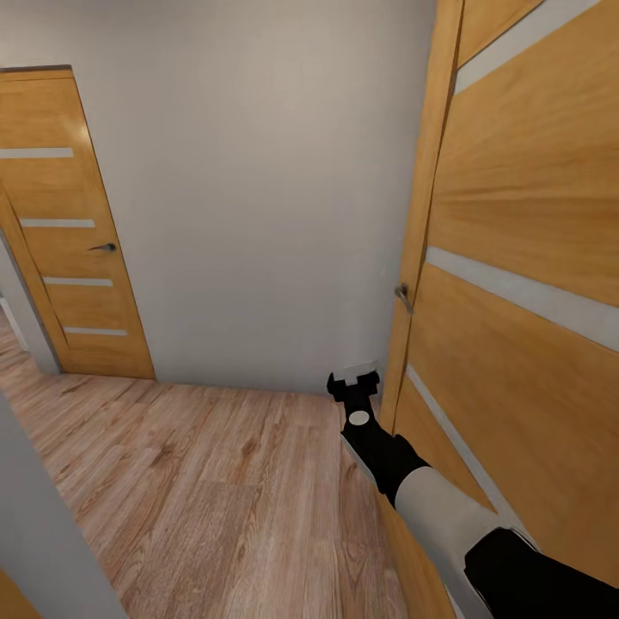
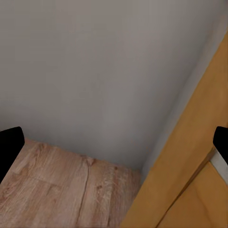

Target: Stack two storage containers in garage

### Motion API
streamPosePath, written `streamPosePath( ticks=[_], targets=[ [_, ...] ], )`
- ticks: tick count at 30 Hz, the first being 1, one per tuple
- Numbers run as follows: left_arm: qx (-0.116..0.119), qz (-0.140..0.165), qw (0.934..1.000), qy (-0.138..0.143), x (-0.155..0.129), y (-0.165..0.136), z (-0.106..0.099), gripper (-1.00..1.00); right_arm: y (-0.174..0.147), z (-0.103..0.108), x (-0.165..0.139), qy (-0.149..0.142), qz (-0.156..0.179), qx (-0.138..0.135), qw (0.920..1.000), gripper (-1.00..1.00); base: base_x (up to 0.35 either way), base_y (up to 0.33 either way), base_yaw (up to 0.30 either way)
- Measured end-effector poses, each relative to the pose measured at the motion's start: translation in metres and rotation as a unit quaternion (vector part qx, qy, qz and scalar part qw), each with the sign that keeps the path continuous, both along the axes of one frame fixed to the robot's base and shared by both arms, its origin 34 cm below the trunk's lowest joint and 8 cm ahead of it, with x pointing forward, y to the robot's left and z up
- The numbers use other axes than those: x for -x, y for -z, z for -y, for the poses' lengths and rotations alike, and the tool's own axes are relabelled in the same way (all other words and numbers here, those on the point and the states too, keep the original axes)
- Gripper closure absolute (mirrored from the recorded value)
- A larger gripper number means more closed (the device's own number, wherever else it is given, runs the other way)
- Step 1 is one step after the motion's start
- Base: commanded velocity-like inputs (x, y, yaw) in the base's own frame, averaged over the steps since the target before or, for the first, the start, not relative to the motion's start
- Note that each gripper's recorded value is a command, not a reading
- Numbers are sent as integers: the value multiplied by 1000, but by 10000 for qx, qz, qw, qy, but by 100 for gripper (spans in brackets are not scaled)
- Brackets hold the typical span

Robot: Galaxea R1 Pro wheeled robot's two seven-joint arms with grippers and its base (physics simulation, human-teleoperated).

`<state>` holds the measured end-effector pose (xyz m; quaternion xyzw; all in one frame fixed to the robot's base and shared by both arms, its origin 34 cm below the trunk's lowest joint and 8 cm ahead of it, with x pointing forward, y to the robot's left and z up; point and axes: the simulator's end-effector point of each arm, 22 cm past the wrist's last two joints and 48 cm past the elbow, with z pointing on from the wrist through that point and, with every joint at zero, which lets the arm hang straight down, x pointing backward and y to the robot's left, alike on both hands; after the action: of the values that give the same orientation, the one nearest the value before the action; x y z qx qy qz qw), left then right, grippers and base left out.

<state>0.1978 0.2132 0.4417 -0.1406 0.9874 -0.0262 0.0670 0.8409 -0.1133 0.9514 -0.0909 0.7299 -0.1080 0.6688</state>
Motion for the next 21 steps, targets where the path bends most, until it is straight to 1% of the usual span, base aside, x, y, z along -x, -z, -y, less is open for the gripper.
streamPosePath(
  ticks=[4, 8, 12, 14, 17, 19, 21],
  targets=[
    [0, 1, 10000, -1, 0, 0, 0, -100, -1, -5, 0, -75, 46, 34, 10000, -100, 0, 0, 0],
    [0, 2, 10000, -6, 0, 0, 0, -100, -2, -17, 3, -248, 94, 222, 9994, -100, 0, 0, 0],
    [1, 2, 10000, -8, 0, 0, 0, -100, -1, -24, 5, -350, 96, 326, 9988, -100, 0, 0, 0],
    [1, 2, 10000, -8, 0, 0, 0, -100, 2, -31, 6, -484, 45, 340, 9982, -100, 0, 0, 0],
    [1, 2, 10000, -10, 0, 0, 0, -100, 7, -45, 7, -799, -59, 330, 9962, -100, 0, 0, 0],
    [1, 2, 10000, -9, 0, 0, 0, -100, 10, -52, 9, -959, -127, 326, 9948, -100, 0, 0, 0],
    [1, 2, 10000, -9, 0, 0, 0, -100, 12, -54, 9, -1017, -157, 328, 9942, -100, 0, 0, 0]
  ],
)
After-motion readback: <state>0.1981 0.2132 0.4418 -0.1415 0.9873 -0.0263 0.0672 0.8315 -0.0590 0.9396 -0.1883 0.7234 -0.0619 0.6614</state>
